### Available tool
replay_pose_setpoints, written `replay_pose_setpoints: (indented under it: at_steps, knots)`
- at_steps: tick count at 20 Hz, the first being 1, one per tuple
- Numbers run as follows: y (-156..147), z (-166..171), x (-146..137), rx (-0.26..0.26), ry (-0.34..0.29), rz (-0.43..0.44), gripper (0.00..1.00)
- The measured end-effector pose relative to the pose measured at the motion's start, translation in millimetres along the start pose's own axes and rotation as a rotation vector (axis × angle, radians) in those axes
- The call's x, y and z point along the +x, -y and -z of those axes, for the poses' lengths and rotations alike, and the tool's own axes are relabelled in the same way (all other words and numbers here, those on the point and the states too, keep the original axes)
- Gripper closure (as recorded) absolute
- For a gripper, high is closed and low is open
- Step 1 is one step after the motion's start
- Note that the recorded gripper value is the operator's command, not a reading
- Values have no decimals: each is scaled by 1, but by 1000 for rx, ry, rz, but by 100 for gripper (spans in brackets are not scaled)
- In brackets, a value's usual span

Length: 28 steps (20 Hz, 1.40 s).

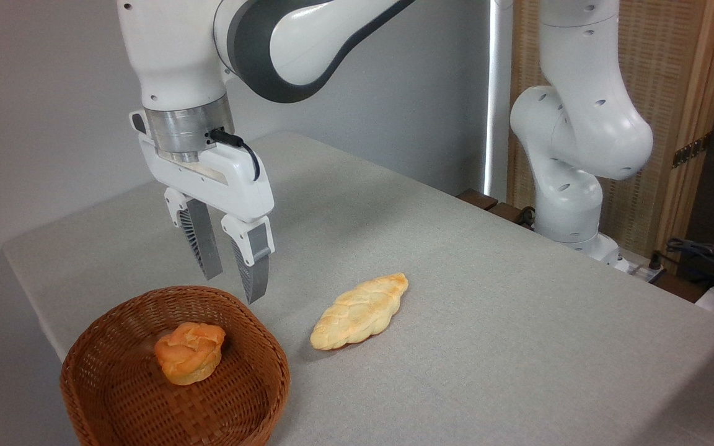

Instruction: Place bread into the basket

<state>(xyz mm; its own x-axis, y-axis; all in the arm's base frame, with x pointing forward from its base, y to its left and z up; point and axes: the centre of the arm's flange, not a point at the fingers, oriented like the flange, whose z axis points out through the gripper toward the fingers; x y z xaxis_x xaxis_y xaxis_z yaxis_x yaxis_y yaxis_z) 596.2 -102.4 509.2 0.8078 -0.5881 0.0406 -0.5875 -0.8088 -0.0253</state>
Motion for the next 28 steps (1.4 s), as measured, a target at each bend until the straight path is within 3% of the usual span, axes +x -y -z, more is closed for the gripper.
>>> replay_pose_setpoints:
  at_steps: [10,14,20,28]
  knots:
    - [-1,-5,-13,-19,40,8,0]
    - [-8,-19,-35,-38,78,7,0]
    - [18,-42,-73,-69,128,25,0]
    - [11,-82,-87,-100,175,-3,0]
